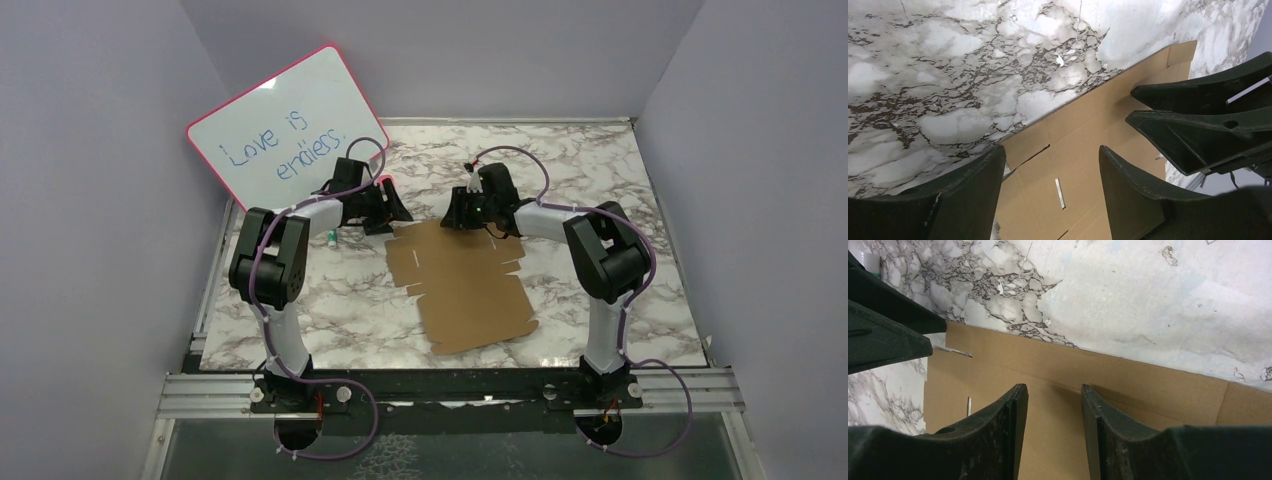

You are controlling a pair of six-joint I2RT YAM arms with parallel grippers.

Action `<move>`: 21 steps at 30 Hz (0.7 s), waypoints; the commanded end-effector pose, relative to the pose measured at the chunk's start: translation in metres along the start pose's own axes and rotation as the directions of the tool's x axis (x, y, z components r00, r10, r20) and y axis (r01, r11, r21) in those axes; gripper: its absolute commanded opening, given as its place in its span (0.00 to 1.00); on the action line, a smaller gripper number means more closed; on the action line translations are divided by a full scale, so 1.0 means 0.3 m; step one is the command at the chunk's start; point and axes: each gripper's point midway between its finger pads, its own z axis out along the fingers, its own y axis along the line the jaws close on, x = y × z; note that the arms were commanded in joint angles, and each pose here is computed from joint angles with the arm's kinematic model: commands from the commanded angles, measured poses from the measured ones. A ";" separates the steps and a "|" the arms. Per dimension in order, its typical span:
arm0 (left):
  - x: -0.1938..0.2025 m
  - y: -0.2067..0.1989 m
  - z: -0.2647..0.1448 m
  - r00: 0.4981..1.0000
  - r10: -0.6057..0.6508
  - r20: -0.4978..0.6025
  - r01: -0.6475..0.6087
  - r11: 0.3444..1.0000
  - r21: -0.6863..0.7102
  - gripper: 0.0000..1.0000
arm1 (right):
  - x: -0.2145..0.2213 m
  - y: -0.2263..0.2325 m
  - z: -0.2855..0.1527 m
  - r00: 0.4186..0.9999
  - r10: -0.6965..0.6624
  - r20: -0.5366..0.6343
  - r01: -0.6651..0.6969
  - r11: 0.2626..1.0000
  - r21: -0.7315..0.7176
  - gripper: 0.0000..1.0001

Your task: Fold the paper box

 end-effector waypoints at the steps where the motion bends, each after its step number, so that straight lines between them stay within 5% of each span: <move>1: 0.006 -0.104 -0.050 1.000 0.008 -0.004 -0.008 0.997 0.082 0.69 | 0.063 -0.014 0.023 0.999 0.023 -0.040 -0.023 1.000 -0.006 0.49; 16: -0.014 -0.201 -0.077 0.999 0.022 0.027 -0.025 0.990 0.140 0.69 | 0.076 -0.024 0.029 0.999 0.039 -0.031 -0.039 0.999 0.000 0.49; 21: -0.034 -0.137 -0.096 0.997 0.056 0.058 -0.058 0.997 0.041 0.69 | 0.079 -0.022 0.027 0.999 0.038 -0.033 -0.038 0.999 -0.002 0.49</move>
